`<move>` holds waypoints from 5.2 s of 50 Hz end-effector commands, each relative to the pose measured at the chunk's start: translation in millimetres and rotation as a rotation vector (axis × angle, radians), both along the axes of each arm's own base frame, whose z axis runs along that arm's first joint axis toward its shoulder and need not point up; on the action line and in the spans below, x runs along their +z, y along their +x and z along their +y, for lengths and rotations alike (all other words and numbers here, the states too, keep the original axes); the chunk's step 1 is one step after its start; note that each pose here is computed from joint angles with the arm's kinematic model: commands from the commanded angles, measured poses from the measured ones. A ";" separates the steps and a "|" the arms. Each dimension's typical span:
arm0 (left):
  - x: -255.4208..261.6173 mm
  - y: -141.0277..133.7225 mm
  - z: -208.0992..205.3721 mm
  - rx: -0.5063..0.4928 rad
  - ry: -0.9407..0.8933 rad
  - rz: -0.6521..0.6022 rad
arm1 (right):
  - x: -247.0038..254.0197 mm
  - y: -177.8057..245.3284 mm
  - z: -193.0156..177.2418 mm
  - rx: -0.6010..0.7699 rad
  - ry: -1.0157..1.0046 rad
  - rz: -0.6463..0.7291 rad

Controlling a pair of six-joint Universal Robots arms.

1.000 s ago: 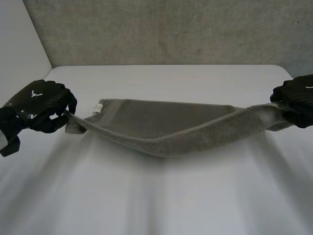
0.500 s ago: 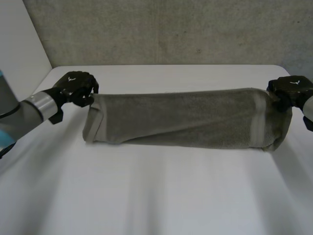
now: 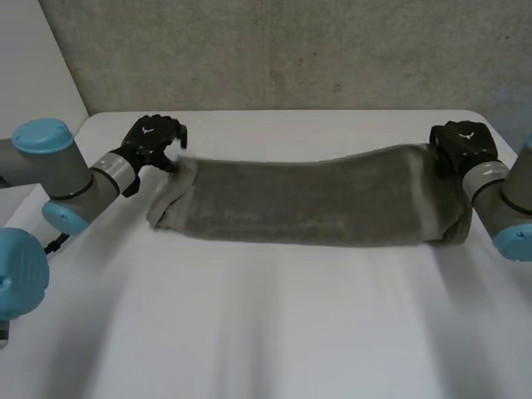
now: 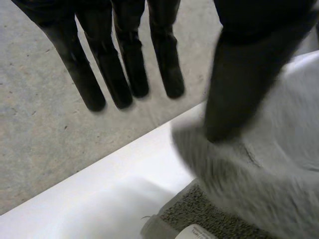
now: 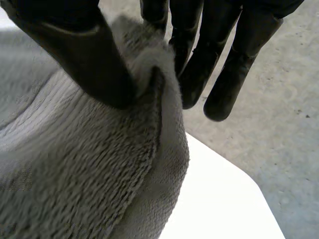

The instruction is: Fold the towel.

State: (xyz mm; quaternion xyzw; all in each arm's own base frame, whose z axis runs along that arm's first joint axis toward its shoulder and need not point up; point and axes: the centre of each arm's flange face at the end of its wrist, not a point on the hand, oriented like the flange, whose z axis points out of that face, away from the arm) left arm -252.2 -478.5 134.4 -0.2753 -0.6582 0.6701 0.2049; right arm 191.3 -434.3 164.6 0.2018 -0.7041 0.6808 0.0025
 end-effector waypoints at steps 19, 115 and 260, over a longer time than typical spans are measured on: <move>112.0 14.2 70.4 0.075 0.008 0.058 | 117.6 10.0 60.9 -0.003 -0.164 0.082; 32.9 28.9 138.7 0.337 0.119 0.063 | 24.0 226.3 192.4 0.465 -0.391 0.502; -10.5 -88.9 143.1 0.119 0.223 0.195 | -40.4 90.3 191.3 0.317 0.049 0.286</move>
